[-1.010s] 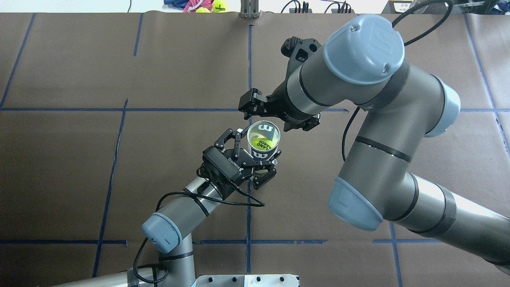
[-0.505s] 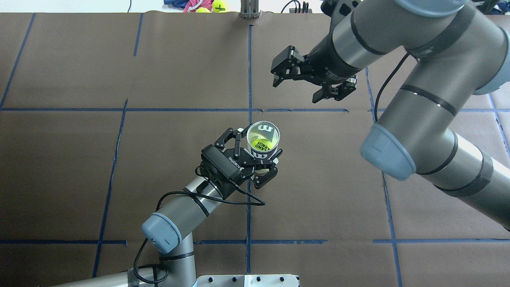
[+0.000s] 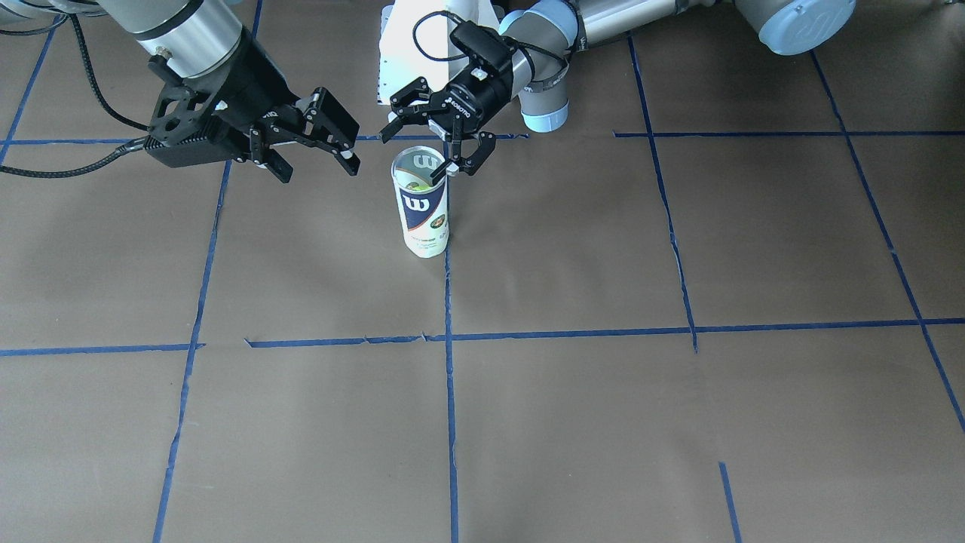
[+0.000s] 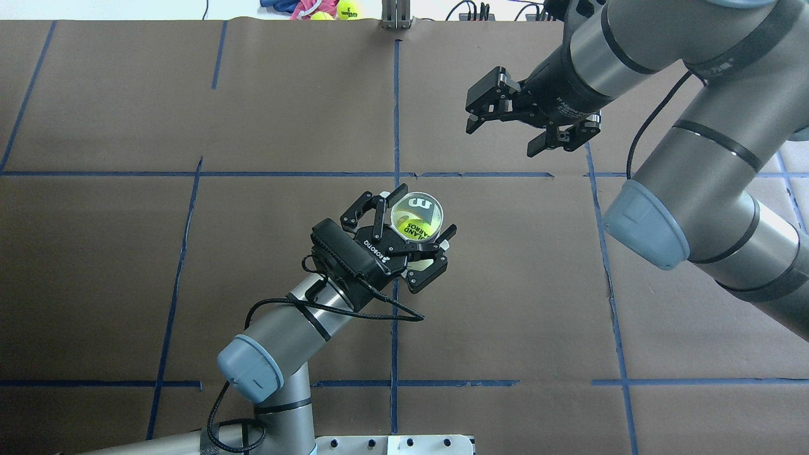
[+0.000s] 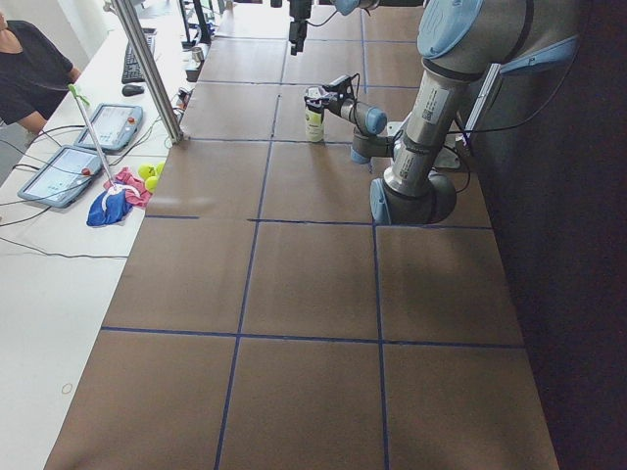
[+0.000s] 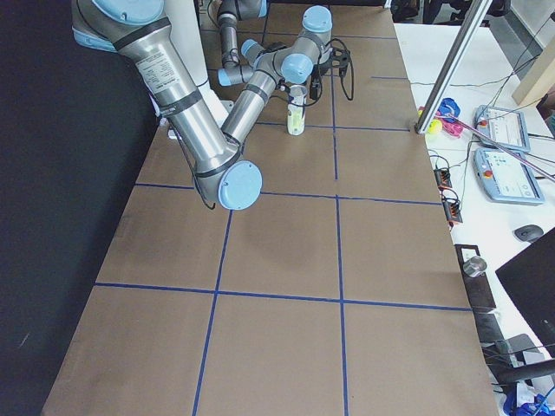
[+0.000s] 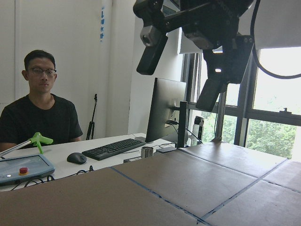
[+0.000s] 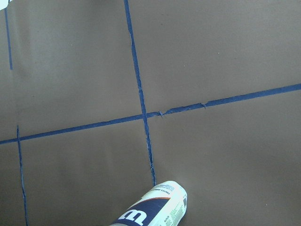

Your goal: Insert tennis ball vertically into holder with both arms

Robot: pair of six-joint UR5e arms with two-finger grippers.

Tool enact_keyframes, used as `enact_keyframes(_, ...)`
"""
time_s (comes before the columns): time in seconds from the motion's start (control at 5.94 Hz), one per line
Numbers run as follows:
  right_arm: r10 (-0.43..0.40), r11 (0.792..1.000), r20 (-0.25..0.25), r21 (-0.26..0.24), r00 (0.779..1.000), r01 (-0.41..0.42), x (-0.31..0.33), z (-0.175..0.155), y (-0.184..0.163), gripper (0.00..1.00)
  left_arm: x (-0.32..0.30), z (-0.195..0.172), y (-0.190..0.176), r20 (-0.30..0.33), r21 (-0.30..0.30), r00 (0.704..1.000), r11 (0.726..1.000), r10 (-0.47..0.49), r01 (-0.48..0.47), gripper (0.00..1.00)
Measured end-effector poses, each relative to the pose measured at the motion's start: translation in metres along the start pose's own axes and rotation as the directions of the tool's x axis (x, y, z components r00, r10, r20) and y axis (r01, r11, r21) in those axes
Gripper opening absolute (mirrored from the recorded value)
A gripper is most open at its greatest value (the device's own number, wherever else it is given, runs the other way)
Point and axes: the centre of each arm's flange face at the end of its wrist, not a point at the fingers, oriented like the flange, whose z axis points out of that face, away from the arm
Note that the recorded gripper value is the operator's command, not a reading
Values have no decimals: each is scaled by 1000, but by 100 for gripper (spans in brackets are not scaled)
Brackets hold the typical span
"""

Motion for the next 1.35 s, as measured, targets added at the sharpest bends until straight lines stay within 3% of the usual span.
enact_keyframes(0.34,-27,1000,-15,10,1000,27,20,-5,-9,98,0,1,-45,-2,58,999,998,-32,32,99)
enact_keyframes(0.67,-70,997,-52,24,996,72,57,-10,-21,98,-50,28,-77,97,35,995,999,-38,35,100)
enact_keyframes(0.84,-100,994,-77,25,992,102,77,-9,-27,98,-84,45,-91,144,-10,989,1000,-22,24,99)
enact_keyframes(1.01,-134,990,-107,30,985,138,104,-13,-38,98,-137,57,-101,165,-101,986,995,-1,18,100)
enact_keyframes(1.35,-197,978,-175,27,965,205,161,-21,-58,99,-257,41,-93,204,-329,979,943,17,52,99)
